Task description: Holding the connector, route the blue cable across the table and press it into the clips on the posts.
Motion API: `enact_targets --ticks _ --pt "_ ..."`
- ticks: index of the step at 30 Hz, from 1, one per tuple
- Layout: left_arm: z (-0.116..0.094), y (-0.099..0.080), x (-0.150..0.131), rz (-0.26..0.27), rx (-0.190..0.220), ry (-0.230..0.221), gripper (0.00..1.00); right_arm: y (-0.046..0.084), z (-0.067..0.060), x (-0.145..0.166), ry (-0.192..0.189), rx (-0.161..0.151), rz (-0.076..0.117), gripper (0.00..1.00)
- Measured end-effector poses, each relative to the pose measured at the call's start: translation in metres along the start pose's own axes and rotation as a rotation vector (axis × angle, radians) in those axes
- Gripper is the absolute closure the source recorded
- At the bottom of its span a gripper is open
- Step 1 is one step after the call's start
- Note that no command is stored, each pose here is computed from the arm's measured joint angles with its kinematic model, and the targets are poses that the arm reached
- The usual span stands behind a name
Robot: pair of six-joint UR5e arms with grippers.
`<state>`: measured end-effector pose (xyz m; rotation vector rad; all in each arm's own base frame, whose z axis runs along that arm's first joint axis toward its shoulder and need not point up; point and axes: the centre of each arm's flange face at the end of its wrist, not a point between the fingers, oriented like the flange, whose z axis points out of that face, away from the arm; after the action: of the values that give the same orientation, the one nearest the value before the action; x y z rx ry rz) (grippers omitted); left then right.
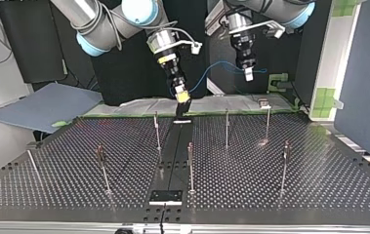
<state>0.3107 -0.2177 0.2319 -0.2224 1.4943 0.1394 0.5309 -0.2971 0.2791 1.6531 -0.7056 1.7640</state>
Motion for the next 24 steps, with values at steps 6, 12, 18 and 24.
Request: enact_targets --ticks 6,12,18,24 --pt "0.009 0.005 -0.021 -0.011 -0.031 -0.02 1.0 -0.009 0.001 0.048 0.074 0.021 0.013 1.0" --pt "0.021 0.013 -0.038 -0.017 -0.064 -0.034 1.0 -0.015 0.004 0.074 0.099 0.038 0.019 1.0" --pt "0.037 0.02 -0.057 -0.022 -0.075 -0.047 1.0 -0.019 0.011 0.092 0.111 0.058 0.026 1.0" --pt "0.055 0.026 -0.077 -0.049 -0.102 -0.067 1.0 -0.021 0.018 0.105 0.119 0.071 0.036 1.0"
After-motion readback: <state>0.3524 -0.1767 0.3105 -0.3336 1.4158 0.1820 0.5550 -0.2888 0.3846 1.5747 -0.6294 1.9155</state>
